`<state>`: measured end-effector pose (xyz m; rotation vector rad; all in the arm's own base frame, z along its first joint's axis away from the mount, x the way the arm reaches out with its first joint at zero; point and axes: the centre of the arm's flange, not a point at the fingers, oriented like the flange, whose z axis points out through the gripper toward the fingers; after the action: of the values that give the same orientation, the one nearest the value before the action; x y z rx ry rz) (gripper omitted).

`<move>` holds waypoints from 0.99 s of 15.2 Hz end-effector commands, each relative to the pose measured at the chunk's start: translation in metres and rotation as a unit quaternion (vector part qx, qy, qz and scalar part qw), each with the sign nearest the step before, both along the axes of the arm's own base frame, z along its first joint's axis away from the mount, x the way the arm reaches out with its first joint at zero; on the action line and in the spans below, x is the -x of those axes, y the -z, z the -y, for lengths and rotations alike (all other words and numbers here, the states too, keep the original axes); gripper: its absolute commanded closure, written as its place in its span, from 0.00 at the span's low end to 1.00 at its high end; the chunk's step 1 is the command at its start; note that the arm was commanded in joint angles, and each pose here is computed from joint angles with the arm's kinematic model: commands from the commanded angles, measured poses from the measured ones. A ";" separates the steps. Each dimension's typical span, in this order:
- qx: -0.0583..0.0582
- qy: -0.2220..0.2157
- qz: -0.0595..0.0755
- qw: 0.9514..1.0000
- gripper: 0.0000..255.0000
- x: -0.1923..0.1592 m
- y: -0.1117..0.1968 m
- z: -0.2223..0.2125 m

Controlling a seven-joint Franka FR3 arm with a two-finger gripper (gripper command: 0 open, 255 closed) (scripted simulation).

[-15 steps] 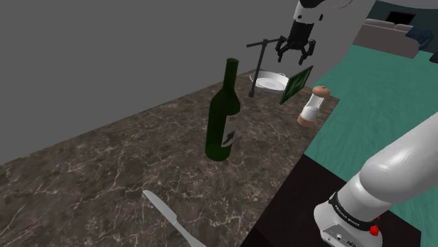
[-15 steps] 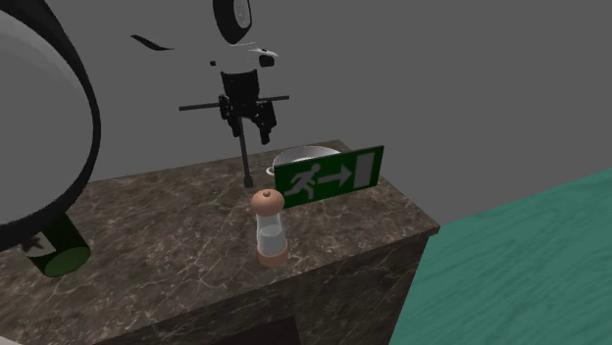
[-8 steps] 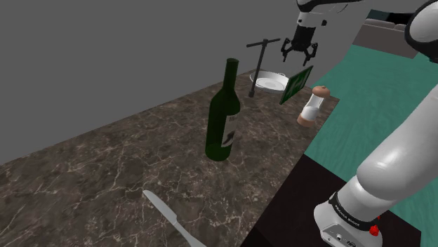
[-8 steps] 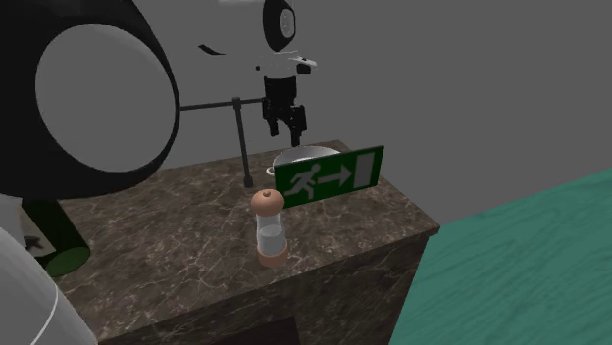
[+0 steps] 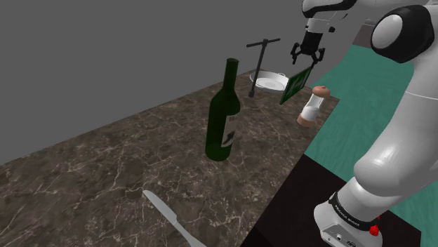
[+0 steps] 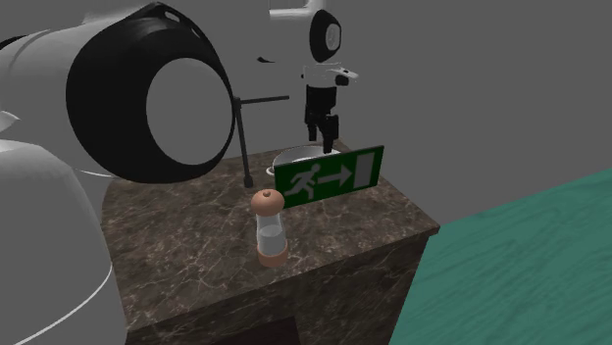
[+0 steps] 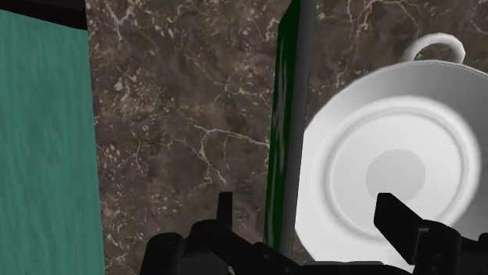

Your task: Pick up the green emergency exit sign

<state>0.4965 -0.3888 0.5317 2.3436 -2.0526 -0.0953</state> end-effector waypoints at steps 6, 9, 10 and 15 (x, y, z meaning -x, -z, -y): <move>-0.001 0.012 -0.001 1.000 0.00 0.003 0.034 0.007; -0.001 0.012 -0.001 1.000 0.00 0.003 0.042 0.007; -0.001 0.012 -0.001 1.000 1.00 0.003 0.043 0.007; -0.001 0.012 -0.001 1.000 1.00 0.004 0.042 0.007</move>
<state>0.4932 -0.3959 0.4899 2.3195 -2.0818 -0.0984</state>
